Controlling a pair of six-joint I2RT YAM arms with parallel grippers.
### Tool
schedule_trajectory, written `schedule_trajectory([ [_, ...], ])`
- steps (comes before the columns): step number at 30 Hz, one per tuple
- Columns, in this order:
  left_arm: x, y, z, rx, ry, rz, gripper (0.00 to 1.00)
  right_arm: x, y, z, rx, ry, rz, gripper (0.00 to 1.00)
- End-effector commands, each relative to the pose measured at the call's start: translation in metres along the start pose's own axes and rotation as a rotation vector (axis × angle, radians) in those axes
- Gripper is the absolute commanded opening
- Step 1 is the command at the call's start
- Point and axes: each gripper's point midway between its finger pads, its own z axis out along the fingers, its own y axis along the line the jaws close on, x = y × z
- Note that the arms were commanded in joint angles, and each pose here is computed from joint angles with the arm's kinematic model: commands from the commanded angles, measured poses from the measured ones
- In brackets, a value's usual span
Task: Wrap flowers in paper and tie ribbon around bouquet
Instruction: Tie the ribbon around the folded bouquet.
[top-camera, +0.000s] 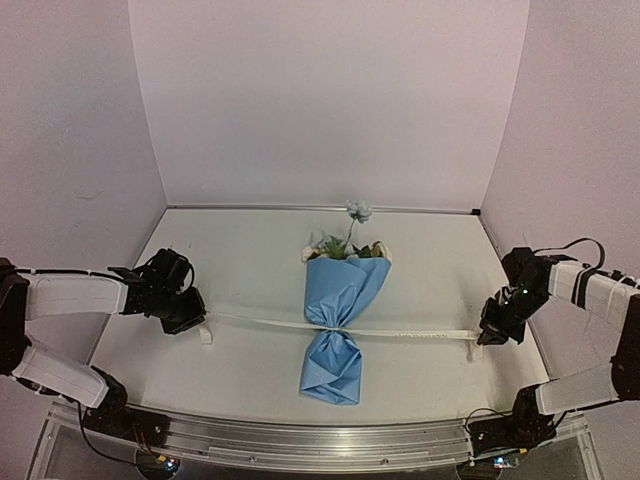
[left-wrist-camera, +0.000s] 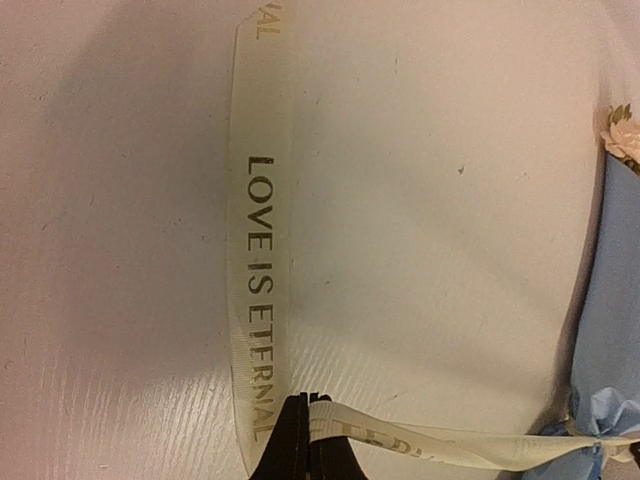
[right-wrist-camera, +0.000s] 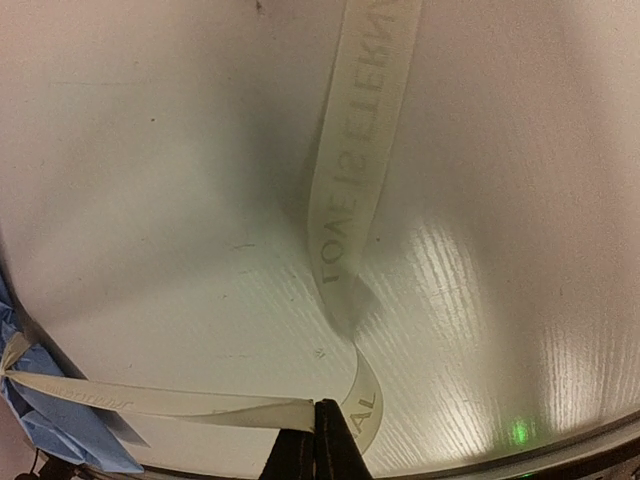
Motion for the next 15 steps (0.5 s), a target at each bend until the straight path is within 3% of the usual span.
schedule_trajectory([
  [1,-0.023,0.023,0.000,-0.212,-0.139,0.066,0.00,-0.002,-0.030,-0.010,0.168,0.010,-0.023,0.00],
  [5,-0.021,-0.001,0.001,-0.133,-0.123,0.129,0.00,0.004,-0.016,-0.012,0.161,0.053,-0.116,0.01],
  [9,-0.021,-0.019,-0.003,-0.059,-0.120,0.180,0.01,0.009,-0.004,-0.012,0.138,0.084,-0.193,0.13],
  [15,-0.022,-0.041,-0.017,0.029,-0.135,0.241,0.40,0.011,0.014,-0.016,0.088,0.097,-0.265,0.38],
])
